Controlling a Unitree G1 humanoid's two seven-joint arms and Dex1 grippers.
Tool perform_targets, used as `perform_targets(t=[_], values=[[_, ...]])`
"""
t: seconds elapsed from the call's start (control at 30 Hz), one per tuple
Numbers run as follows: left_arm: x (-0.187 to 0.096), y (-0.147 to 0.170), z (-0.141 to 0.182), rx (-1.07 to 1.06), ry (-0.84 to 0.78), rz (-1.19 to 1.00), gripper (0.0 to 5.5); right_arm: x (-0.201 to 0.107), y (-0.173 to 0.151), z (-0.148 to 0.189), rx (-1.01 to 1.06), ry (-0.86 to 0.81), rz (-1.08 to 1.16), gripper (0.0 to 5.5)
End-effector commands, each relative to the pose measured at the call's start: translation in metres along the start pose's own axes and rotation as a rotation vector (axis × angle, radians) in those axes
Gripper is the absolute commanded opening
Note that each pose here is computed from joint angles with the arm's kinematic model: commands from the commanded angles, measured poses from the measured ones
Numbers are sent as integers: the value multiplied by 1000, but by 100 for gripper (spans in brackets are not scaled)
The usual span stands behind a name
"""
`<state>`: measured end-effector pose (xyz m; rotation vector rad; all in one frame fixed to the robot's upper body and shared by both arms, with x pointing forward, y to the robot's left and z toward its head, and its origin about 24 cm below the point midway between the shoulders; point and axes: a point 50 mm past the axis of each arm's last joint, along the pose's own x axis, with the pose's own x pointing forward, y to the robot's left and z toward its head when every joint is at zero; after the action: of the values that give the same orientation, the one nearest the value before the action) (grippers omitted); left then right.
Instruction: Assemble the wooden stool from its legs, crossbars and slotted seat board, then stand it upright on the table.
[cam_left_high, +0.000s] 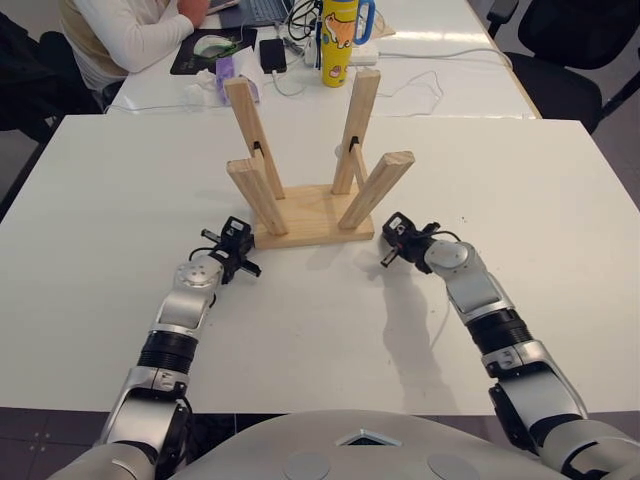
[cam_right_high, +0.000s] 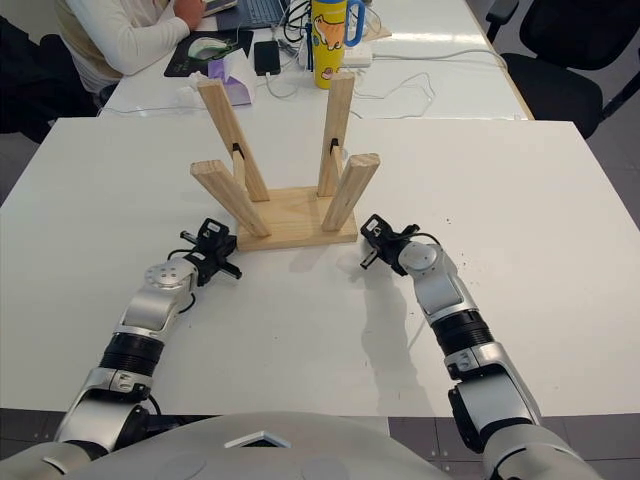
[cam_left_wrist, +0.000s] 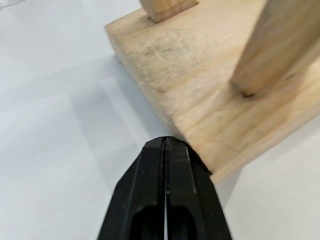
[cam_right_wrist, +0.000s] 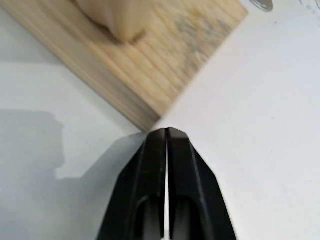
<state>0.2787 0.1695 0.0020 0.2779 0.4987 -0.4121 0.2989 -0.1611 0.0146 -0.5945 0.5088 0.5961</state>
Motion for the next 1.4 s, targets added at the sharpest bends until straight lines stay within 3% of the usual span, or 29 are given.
perform_targets(t=[0.03,0.33,0.5,0.7,0.83,0.93,1.1,1.4], values=[[2,-11,1,0,11,-44,1,7,8,9,-13,-40,39,0],[0,-11,18,19,-39,-39,1,-1,23,27,-7,-217,142,0],[-13,-6,60,52,-171,-25,1,-29,15,63,11,-453,132,0],[-34,0,113,91,-327,12,1,-46,7,89,-14,-556,99,0],[-43,4,129,98,-370,30,1,-56,0,105,1,-625,71,0],[-40,8,121,86,-335,41,1,-56,-3,106,-3,-617,61,0],[-37,26,84,72,-220,151,1,-45,-13,78,-34,-463,-56,0],[-91,99,125,-34,-616,596,1,-33,-6,55,-46,-329,-127,0]])
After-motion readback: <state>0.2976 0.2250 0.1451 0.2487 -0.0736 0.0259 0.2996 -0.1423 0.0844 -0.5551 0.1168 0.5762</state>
